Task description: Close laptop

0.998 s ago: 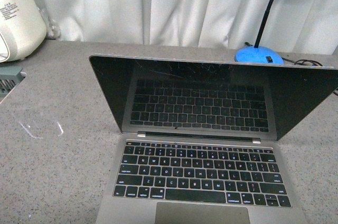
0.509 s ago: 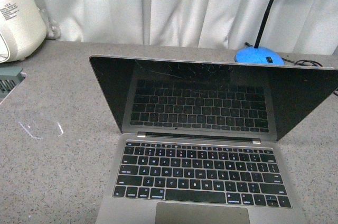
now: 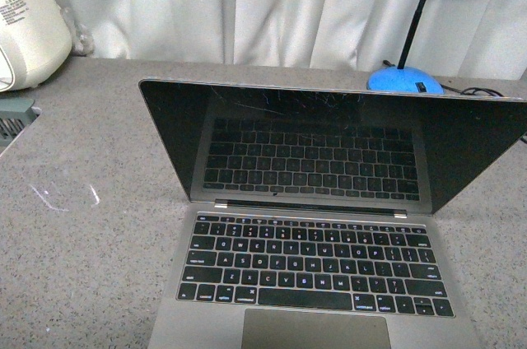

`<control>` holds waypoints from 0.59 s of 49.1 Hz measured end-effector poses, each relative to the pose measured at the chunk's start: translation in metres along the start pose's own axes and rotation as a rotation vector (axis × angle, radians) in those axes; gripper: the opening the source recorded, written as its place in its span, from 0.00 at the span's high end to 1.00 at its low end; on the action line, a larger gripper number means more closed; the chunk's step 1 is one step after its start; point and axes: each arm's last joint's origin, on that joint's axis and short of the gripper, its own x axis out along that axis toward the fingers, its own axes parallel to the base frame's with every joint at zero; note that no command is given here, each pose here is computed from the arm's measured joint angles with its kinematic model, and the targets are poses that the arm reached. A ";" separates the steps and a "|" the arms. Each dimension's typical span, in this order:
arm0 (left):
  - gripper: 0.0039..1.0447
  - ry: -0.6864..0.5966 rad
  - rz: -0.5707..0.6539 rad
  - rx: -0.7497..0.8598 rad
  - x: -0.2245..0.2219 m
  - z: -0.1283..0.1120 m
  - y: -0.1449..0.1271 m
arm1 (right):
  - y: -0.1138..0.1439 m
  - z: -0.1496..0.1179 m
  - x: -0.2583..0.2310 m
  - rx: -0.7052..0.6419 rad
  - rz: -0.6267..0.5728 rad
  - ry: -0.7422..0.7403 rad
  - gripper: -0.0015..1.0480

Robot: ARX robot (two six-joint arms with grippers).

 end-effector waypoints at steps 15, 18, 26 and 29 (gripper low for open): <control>0.06 0.000 0.000 0.000 0.000 0.000 0.000 | 0.000 0.000 0.000 0.000 0.000 0.000 0.09; 0.06 0.000 0.000 0.000 0.000 0.000 0.000 | 0.000 0.000 0.000 0.000 0.000 0.000 0.09; 0.06 0.000 0.000 0.000 0.000 0.000 0.000 | 0.000 0.000 0.000 0.000 0.000 0.000 0.09; 0.06 0.000 0.000 0.000 0.000 0.000 0.000 | 0.000 0.000 0.000 0.000 0.000 0.000 0.09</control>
